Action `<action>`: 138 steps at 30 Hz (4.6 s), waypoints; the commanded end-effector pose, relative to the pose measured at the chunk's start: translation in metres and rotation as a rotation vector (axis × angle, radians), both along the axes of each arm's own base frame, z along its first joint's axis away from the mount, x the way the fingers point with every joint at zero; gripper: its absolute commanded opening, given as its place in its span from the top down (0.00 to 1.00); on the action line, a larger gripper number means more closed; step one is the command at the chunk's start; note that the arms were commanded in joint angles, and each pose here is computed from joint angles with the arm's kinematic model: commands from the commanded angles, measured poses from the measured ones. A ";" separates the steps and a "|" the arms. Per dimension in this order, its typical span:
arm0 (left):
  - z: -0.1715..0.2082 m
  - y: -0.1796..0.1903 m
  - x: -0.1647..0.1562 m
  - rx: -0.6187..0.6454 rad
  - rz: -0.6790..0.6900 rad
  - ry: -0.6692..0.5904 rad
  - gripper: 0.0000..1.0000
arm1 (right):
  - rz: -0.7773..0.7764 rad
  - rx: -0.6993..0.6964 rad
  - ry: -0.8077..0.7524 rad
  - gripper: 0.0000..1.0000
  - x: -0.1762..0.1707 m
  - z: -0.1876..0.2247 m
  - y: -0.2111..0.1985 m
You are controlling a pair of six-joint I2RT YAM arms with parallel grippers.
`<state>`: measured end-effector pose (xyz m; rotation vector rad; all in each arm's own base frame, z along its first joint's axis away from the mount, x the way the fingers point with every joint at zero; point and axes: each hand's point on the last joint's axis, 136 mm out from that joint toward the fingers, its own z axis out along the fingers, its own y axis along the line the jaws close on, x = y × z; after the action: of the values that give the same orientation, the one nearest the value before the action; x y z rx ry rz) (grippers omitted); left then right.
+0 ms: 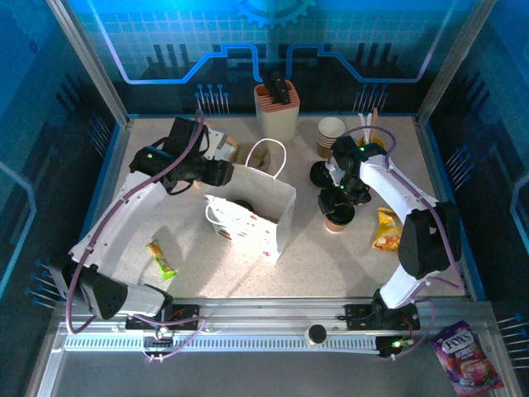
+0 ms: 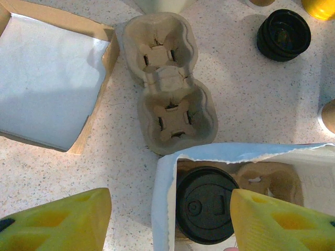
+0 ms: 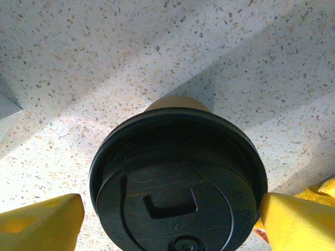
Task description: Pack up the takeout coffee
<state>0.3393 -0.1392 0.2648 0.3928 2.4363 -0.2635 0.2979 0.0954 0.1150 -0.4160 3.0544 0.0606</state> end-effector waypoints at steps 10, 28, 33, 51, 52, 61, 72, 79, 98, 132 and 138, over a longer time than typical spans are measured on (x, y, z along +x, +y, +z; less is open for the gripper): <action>0.002 -0.001 -0.001 -0.018 -0.016 -0.007 0.37 | 0.017 0.009 0.057 0.12 -0.014 -0.006 0.000; -0.002 -0.002 -0.001 -0.018 -0.019 0.003 0.37 | 0.017 -0.007 0.067 0.15 -0.016 -0.011 -0.003; -0.002 -0.001 -0.001 -0.016 -0.020 0.004 0.37 | 0.019 -0.015 0.065 0.19 -0.016 -0.012 -0.003; 0.005 0.002 0.000 -0.038 0.018 -0.006 0.19 | 0.012 0.011 -0.010 0.33 -0.012 0.016 -0.001; 0.008 0.003 0.000 -0.048 0.028 -0.009 0.18 | 0.011 0.013 -0.020 0.33 -0.012 0.022 -0.001; 0.020 0.004 -0.019 -0.121 0.036 0.041 0.20 | 0.006 0.037 -0.152 0.35 -0.024 0.093 -0.008; 0.001 0.004 -0.041 -0.120 0.011 0.141 0.42 | 0.053 0.170 -0.356 0.38 -0.050 0.192 0.005; -0.002 0.004 -0.035 -0.097 0.014 0.153 0.65 | 0.132 0.239 -0.446 0.39 -0.066 0.235 0.023; -0.001 -0.038 -0.020 -0.168 -0.090 0.172 0.88 | 0.284 0.310 -0.503 0.43 -0.081 0.268 0.057; 0.002 -0.032 -0.023 -0.169 -0.111 0.166 0.92 | 0.610 0.351 -0.424 0.45 -0.088 0.259 0.153; -0.007 -0.027 -0.021 -0.134 -0.091 0.174 0.93 | 0.636 0.285 -0.372 0.45 -0.086 0.244 0.153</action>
<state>0.3199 -0.1645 0.2574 0.4077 2.5523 -0.5156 0.2171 0.2498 0.3636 -1.1306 2.3783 0.4285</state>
